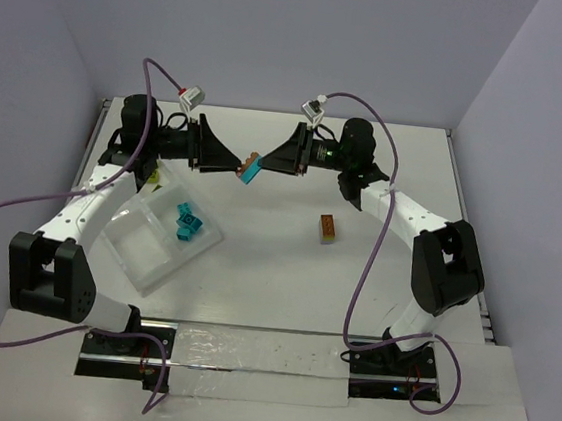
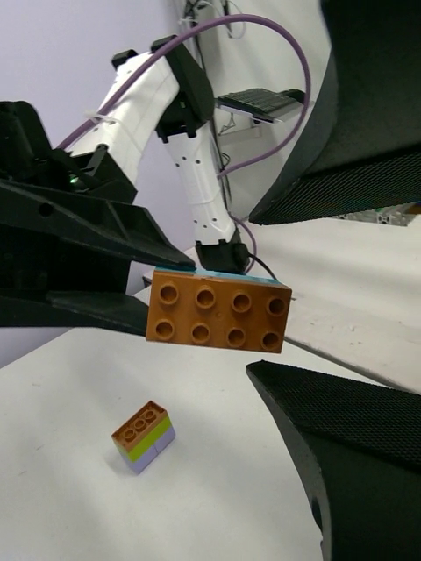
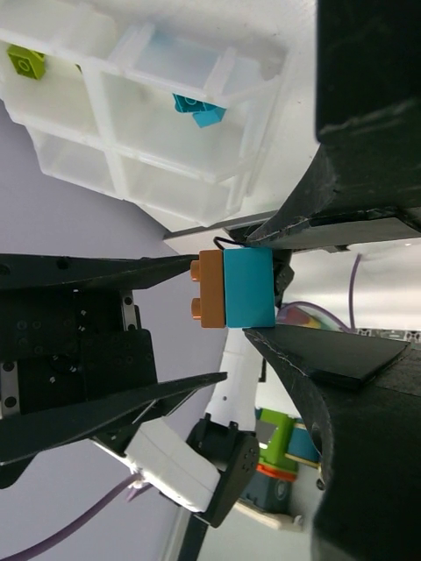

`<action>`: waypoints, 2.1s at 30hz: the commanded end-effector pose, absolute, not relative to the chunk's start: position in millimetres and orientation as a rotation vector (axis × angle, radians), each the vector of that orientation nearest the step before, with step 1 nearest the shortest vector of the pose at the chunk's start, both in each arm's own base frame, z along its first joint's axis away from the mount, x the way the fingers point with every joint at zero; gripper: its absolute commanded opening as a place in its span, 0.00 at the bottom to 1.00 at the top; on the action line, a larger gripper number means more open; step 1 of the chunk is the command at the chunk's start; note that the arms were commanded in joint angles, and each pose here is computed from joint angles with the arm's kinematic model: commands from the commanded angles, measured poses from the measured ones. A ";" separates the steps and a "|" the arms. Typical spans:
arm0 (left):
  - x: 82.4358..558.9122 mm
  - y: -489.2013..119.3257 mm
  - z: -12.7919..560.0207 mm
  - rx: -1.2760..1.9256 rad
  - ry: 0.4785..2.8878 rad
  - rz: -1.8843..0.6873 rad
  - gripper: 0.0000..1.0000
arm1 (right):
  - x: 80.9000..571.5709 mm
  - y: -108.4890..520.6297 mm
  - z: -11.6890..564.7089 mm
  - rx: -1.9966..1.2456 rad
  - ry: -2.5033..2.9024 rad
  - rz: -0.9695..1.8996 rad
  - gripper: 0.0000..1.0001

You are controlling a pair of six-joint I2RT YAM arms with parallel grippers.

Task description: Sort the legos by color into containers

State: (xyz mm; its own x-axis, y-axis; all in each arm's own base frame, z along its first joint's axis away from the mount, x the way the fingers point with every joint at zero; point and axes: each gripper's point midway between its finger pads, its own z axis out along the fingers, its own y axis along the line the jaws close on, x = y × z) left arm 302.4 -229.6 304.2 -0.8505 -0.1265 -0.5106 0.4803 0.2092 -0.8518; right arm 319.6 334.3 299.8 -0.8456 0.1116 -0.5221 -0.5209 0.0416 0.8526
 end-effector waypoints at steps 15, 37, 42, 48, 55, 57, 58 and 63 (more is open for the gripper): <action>280.5 -251.7 314.3 0.519 1.973 -1.728 0.50 | 295.8 348.2 337.9 -0.630 1.749 1.874 0.00; 288.1 -235.2 319.2 0.460 1.965 -1.654 0.68 | 297.5 348.8 326.0 -0.626 1.797 1.834 0.00; 286.4 -233.7 318.1 0.455 1.952 -1.680 0.62 | 296.9 347.7 326.5 -0.627 1.799 1.819 0.00; 282.5 -234.0 314.9 0.472 1.955 -1.703 0.61 | 297.9 348.4 326.0 -0.623 1.797 1.825 0.00; 282.6 -233.8 307.1 0.466 1.969 -1.713 0.66 | 295.2 348.2 333.0 -0.640 1.775 1.842 0.00; 282.0 -234.2 306.8 0.467 1.968 -1.715 0.66 | 294.9 348.1 335.3 -0.640 1.770 1.844 0.00; 282.3 -234.0 306.8 0.467 1.969 -1.716 0.66 | 294.5 347.9 336.8 -0.642 1.764 1.844 0.00; 282.0 -234.8 303.8 0.466 1.977 -1.723 0.59 | 294.4 348.3 338.8 -0.643 1.754 1.854 0.00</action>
State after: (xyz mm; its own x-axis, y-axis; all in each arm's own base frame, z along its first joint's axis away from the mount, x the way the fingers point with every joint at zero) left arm 287.9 -235.1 292.8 -0.8627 -0.0671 -0.5012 0.4826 0.1867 -0.8557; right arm 300.6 347.3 298.2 -0.8293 0.0137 -0.5587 -0.5582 0.0269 0.8293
